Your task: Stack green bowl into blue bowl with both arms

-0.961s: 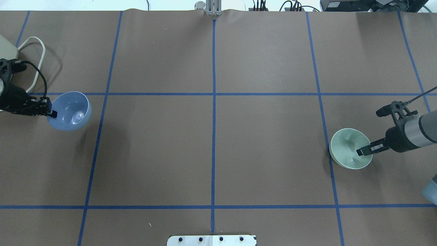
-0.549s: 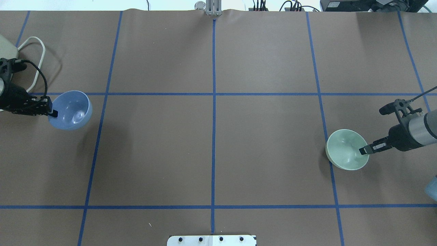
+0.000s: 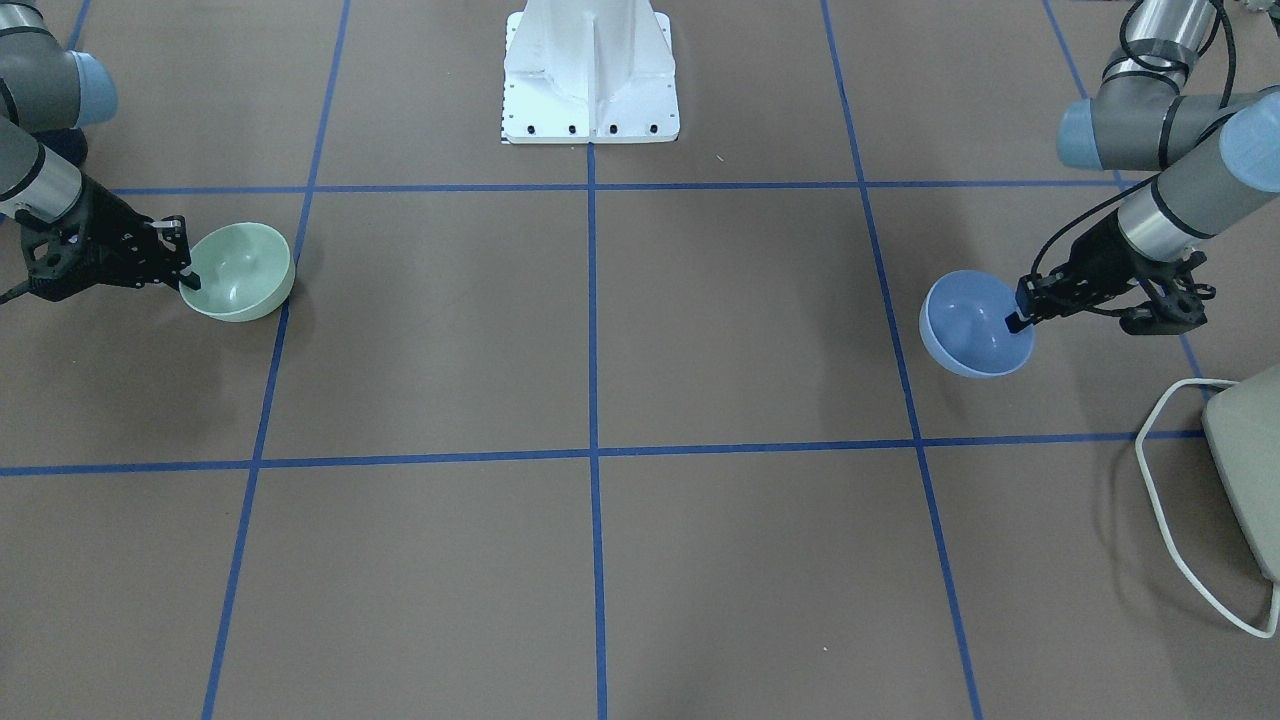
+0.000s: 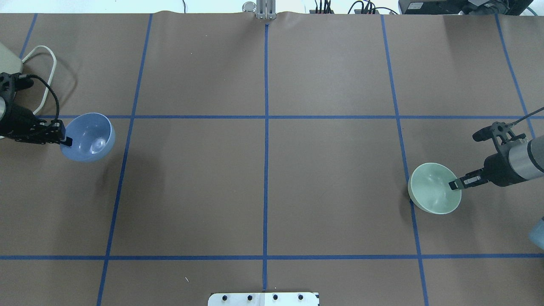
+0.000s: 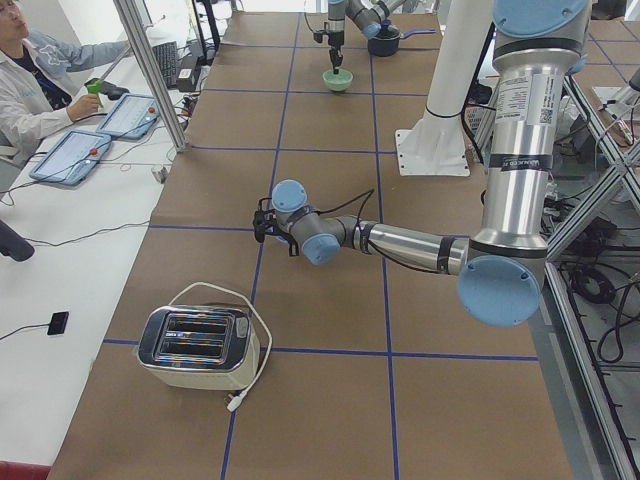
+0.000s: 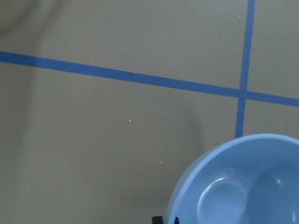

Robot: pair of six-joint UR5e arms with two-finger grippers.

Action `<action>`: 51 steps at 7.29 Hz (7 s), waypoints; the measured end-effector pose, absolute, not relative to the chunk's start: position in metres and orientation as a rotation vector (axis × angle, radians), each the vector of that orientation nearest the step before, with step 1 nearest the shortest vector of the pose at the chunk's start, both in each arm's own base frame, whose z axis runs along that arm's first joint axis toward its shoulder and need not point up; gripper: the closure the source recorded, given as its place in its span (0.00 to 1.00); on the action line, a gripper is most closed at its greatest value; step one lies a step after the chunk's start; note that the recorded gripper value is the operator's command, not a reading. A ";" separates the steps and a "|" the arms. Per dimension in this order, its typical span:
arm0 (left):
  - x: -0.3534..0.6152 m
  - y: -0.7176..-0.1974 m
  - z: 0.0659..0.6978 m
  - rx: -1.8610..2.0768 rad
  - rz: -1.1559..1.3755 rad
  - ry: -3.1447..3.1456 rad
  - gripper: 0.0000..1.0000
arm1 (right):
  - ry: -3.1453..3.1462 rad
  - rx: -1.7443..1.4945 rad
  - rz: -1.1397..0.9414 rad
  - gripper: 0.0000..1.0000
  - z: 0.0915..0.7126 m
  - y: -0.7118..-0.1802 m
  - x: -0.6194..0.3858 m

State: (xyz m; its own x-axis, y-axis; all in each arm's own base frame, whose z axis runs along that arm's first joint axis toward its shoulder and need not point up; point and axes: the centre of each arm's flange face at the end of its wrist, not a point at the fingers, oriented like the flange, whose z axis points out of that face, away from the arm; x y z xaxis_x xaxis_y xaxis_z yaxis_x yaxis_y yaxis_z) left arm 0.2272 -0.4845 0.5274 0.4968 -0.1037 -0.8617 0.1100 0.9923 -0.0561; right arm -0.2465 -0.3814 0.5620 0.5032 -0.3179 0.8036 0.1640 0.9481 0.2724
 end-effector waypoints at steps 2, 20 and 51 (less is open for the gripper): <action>0.227 -0.485 0.528 0.007 -0.130 1.043 1.00 | -1.008 0.167 -0.286 0.87 0.559 -0.382 -0.246; 0.484 -0.443 0.243 -0.197 -0.410 1.004 1.00 | -1.107 0.045 0.030 0.86 0.315 -0.491 -0.340; 0.436 -0.504 0.260 -0.063 -0.219 1.091 0.28 | -0.934 0.038 -0.042 0.86 0.200 -0.464 -0.524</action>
